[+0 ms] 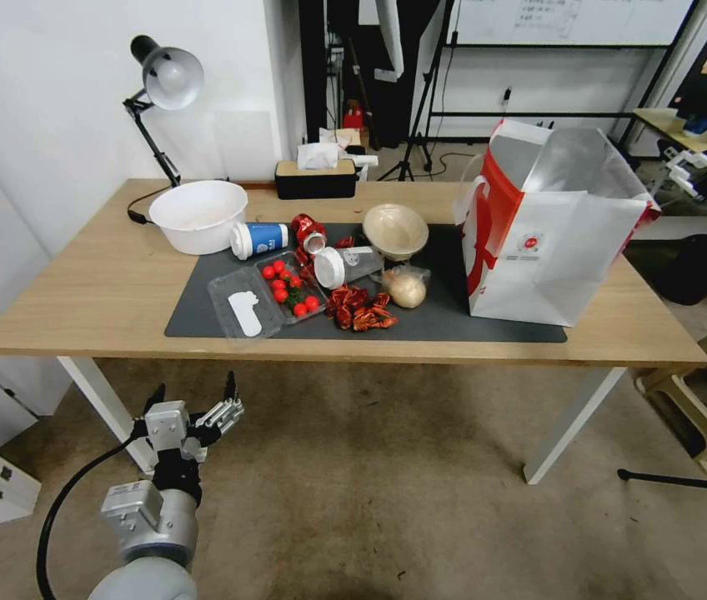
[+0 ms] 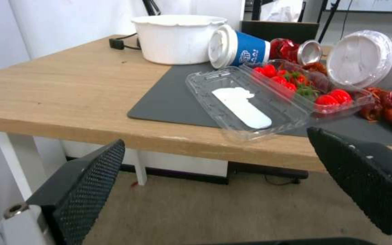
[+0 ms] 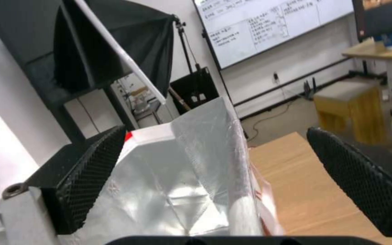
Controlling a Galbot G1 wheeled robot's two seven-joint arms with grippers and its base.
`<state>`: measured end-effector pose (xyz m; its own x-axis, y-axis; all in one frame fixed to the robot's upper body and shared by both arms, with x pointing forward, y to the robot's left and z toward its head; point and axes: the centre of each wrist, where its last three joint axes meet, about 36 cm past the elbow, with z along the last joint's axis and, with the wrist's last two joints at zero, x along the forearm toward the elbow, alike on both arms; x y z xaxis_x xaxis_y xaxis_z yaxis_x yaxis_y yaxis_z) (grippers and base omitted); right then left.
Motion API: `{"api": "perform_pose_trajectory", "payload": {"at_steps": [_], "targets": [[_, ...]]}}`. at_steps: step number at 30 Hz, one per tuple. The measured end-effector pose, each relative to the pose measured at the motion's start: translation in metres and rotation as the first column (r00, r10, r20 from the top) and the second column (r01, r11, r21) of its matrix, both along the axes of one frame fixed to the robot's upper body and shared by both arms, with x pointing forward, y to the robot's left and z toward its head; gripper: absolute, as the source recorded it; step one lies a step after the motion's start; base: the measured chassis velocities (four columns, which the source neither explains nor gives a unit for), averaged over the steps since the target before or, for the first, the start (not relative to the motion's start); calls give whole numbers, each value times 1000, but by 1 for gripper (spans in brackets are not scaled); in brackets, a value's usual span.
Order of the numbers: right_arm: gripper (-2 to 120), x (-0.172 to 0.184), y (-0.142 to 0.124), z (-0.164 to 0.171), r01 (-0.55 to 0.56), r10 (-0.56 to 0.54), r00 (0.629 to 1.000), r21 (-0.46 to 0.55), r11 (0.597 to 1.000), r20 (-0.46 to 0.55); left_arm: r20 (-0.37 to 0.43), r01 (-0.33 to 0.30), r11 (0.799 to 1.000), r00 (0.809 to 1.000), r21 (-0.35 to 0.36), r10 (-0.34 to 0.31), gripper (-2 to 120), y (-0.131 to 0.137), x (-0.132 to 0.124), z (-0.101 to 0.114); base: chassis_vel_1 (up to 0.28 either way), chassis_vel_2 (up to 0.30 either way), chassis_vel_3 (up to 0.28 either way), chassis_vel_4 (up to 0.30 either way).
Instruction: Pick up the food delivery bag from the floor and place it on the table.
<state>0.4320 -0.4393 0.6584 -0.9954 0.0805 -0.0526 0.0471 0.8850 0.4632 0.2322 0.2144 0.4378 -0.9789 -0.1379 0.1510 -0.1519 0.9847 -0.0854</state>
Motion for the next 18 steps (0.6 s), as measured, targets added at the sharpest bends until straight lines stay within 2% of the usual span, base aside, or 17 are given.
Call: {"api": "perform_pose_trajectory", "payload": {"at_steps": [7, 12, 15, 16, 18], "targets": [[100, -3, 5, -6, -13, 12, 1000, -21, 1000, -9, 3, 0, 1000, 1000, 0, 0, 100, 1, 1, 3, 0, 0, 0, 0], [100, -9, 9, -8, -30, 29, 1000, -77, 997, -4, 4, 1, 1000, 1000, -7, -1, 100, 2, 1, 6, 0, 0, 0, 0], [100, -22, 19, -19, -88, 95, 995, -202, 975, 25, 6, -4, 1000, 1000, -11, 4, 100, 4, 2, 8, 0, 0, 0, 0], [100, -22, 19, -19, -88, 95, 995, -202, 975, 25, 6, -4, 1000, 1000, -11, 4, 100, 4, 2, 8, 0, 0, 0, 0], [100, -28, 27, -30, -106, 123, 991, -278, 955, 44, 7, -5, 1000, 1000, -11, 5, 100, 5, 2, 9, 0, 0, 0, 0]]}}
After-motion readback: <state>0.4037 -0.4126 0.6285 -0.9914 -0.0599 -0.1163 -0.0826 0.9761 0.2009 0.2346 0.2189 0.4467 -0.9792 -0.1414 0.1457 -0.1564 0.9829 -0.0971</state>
